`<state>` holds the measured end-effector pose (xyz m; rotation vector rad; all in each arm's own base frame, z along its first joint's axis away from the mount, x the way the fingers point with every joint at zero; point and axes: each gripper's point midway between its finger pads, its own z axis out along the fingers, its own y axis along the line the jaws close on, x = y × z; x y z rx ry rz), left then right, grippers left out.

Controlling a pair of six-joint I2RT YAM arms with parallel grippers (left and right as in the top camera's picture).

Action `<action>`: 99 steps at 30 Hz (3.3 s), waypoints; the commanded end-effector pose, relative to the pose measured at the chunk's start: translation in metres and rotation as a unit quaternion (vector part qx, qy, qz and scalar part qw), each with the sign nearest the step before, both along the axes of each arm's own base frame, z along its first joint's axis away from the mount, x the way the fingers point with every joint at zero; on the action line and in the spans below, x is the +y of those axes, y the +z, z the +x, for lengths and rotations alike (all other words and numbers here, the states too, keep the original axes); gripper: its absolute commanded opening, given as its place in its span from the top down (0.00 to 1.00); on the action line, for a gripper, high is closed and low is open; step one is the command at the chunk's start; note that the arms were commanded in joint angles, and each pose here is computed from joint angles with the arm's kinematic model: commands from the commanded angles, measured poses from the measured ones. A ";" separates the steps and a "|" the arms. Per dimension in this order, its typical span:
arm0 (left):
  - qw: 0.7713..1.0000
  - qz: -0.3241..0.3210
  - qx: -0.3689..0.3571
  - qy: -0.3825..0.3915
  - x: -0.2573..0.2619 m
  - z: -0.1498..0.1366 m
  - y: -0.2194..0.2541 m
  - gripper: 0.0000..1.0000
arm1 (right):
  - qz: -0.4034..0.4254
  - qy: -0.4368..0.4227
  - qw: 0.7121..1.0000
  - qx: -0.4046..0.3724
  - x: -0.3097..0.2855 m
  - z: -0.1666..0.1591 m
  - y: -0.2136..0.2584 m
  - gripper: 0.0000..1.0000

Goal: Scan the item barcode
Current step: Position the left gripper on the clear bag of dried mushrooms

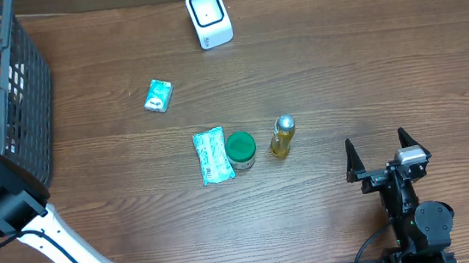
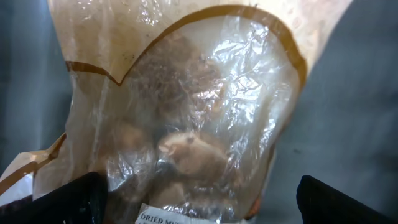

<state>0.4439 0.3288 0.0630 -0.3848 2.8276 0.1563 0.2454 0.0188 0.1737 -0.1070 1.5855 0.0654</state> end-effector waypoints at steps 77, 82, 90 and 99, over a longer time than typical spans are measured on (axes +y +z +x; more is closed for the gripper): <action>0.978 0.053 -0.162 0.117 -0.006 -0.016 0.150 0.00 | -0.001 -0.005 1.000 0.000 -0.002 0.000 -0.002 0.00; 0.987 0.063 -0.133 0.062 0.001 -0.005 0.098 0.01 | -0.001 -0.005 1.000 0.000 -0.002 0.000 -0.002 0.00; 0.993 0.023 -0.114 0.017 -0.002 0.012 0.035 0.00 | -0.001 -0.005 1.000 0.000 -0.002 0.000 -0.002 0.00; 0.998 -0.035 -0.048 0.018 -0.013 0.003 -0.051 0.00 | -0.001 -0.005 1.000 0.000 -0.002 0.000 -0.002 0.00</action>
